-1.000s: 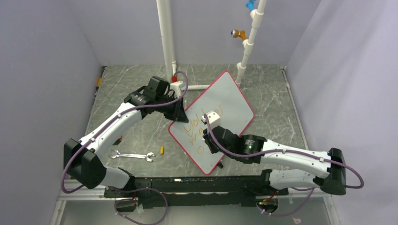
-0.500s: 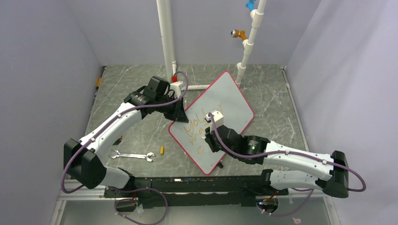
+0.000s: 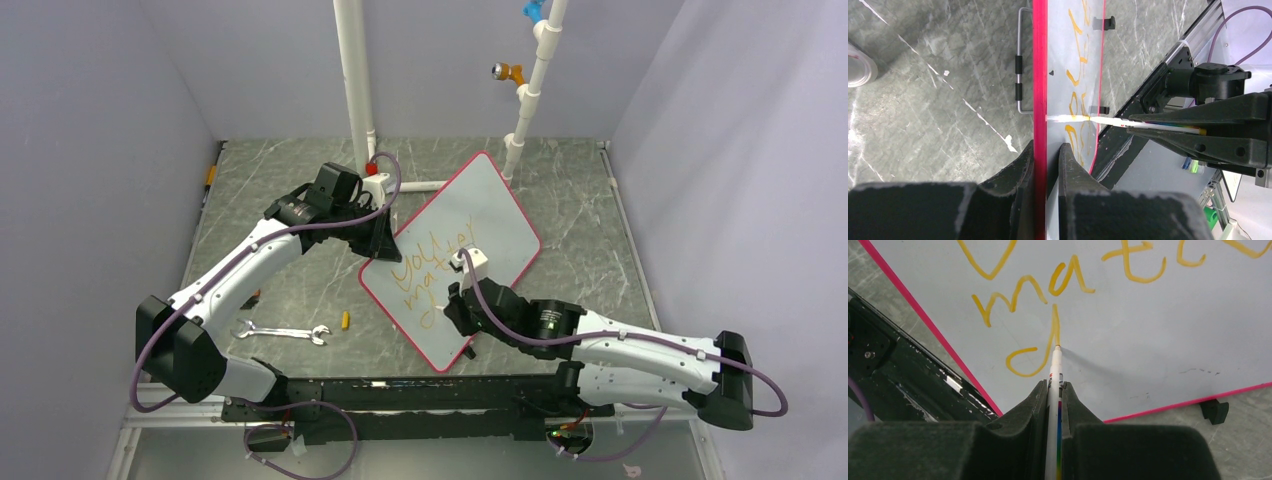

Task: Write a sentence on the whiteboard

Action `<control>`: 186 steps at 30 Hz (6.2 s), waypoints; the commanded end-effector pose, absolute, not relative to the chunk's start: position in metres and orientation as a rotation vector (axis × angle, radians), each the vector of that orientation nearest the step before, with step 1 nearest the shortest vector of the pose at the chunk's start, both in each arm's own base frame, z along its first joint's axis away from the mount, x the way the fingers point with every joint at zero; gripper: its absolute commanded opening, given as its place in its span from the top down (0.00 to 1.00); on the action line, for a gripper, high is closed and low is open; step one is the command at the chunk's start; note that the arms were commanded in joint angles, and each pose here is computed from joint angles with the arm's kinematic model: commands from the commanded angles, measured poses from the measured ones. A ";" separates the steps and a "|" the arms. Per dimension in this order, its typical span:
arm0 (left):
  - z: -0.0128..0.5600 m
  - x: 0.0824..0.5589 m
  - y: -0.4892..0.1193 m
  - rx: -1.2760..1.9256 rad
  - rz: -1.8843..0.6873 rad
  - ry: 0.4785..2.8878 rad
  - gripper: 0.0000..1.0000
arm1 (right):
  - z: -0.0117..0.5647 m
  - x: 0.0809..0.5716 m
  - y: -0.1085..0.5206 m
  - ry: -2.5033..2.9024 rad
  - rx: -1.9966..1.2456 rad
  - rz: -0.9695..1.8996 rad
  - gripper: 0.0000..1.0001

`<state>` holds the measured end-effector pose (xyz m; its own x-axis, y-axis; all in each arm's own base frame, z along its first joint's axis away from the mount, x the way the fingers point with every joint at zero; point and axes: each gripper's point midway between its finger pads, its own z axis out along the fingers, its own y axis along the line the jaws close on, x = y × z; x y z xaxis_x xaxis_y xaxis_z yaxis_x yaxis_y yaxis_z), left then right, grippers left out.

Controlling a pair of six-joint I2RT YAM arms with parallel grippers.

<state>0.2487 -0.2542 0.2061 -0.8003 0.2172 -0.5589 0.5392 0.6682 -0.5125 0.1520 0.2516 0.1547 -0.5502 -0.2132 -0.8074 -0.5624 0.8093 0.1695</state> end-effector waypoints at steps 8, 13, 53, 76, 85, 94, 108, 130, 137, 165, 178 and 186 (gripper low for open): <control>0.195 0.296 -0.219 0.518 -0.595 2.391 1.00 | 0.126 0.142 0.232 2.247 -0.541 0.471 1.00; 0.195 0.296 -0.219 0.521 -0.594 2.390 1.00 | 0.149 0.149 0.222 2.207 -0.491 0.442 1.00; 0.194 0.297 -0.220 0.528 -0.601 2.392 1.00 | 0.164 0.198 0.223 2.152 -0.355 0.498 1.00; 0.194 0.297 -0.220 0.532 -0.602 2.392 1.00 | 0.173 0.189 0.259 2.144 -0.430 0.677 1.00; 0.194 0.298 -0.219 0.530 -0.591 2.394 1.00 | 0.148 0.167 0.249 2.213 -0.415 0.700 1.00; 0.192 0.299 -0.219 0.525 -0.584 2.397 1.00 | 0.119 0.163 0.222 2.304 -0.349 0.575 1.00; 0.193 0.299 -0.219 0.526 -0.585 2.397 1.00 | 0.156 0.175 0.200 2.246 -0.277 0.464 1.00; 0.197 0.297 -0.220 0.531 -0.603 2.384 1.00 | 0.184 0.205 0.224 2.113 -0.321 0.521 1.00; 0.195 0.297 -0.221 0.535 -0.608 2.388 1.00 | 0.168 0.206 0.224 2.143 -0.323 0.535 1.00; 0.189 0.299 -0.223 0.539 -0.608 2.410 1.00 | 0.181 0.229 0.226 2.115 -0.340 0.545 1.00; 0.189 0.300 -0.222 0.535 -0.607 2.409 1.00 | 0.172 0.217 0.240 2.141 -0.395 0.647 1.00; 0.189 0.300 -0.222 0.534 -0.604 2.409 1.00 | 0.158 0.208 0.235 2.179 -0.396 0.645 1.00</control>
<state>0.2588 -0.2586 0.2008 -0.8092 0.2086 -0.5492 0.5270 0.6709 -0.5217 0.2222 0.2212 0.1711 -0.5804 -0.0513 -0.8127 -0.4329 0.8648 0.2545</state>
